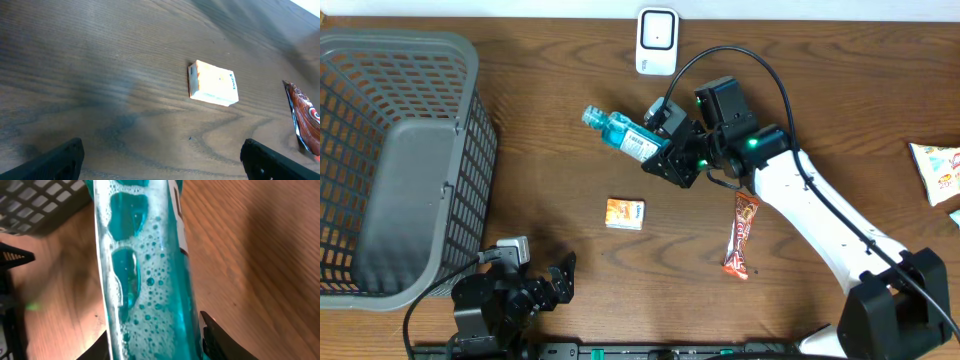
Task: Scan the item barcode
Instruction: 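Carry the bottle with the right gripper up toward the scanner, then hold the bottle against the scanner with the right gripper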
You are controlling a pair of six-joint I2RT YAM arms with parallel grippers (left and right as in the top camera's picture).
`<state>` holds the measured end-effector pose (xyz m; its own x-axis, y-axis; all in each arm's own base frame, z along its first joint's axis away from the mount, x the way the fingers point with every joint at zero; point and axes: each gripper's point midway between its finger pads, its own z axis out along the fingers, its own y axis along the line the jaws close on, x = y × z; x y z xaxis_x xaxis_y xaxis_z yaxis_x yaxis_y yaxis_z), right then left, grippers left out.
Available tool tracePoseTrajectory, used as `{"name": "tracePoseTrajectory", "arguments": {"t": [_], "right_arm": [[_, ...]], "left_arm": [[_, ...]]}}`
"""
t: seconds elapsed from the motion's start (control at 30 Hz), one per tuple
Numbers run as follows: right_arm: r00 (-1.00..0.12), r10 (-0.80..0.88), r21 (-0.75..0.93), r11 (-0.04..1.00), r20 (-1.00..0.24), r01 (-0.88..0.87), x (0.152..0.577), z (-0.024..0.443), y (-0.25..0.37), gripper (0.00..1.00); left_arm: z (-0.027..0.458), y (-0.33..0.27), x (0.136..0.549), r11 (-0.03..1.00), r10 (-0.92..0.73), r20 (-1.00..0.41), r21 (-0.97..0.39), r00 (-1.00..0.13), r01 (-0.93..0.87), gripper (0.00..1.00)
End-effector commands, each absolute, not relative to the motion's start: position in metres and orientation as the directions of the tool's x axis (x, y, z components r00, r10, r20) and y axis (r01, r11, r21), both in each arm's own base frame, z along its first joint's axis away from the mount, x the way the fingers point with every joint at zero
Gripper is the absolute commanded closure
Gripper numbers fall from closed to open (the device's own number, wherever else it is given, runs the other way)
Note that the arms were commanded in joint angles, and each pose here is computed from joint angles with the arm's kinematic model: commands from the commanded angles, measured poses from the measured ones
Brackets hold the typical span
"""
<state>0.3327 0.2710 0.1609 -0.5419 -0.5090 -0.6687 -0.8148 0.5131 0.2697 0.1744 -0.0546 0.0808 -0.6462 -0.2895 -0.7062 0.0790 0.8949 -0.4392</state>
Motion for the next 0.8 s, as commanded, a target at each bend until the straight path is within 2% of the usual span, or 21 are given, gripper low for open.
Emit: {"name": "tracePoseTrajectory", "arguments": {"t": [0.0, 0.23, 0.37, 0.57, 0.77], "right_arm": [[-0.452, -0.472, 0.242, 0.441, -0.757, -0.864, 0.320, 0.209, 0.275, 0.99], [-0.331, -0.491, 0.177, 0.334, -0.806, -0.926, 0.289, 0.243, 0.269, 0.99], [-0.246, -0.543, 0.083, 0.306, -0.803, -0.948, 0.288, 0.240, 0.264, 0.99], [-0.229, -0.640, -0.108, 0.442, -0.734, -0.891, 0.332, 0.216, 0.243, 0.99], [-0.368, -0.577, -0.207, 0.699, -0.729, -0.685, 0.393, 0.207, 0.219, 0.99]], "left_arm": [[0.081, -0.056, 0.173, 0.888, -0.300, -0.699, -0.453, -0.649, 0.077, 0.00], [0.081, -0.056, 0.173, 0.888, -0.300, -0.699, -0.453, -0.649, 0.076, 0.00], [0.081, -0.056, 0.173, 0.888, -0.300, -0.699, -0.453, -0.649, 0.077, 0.00], [0.081, -0.056, 0.173, 0.888, -0.300, -0.699, -0.453, -0.649, 0.077, 0.00], [0.081, -0.056, 0.173, 0.888, -0.300, -0.699, -0.453, -0.649, 0.076, 0.00]]}}
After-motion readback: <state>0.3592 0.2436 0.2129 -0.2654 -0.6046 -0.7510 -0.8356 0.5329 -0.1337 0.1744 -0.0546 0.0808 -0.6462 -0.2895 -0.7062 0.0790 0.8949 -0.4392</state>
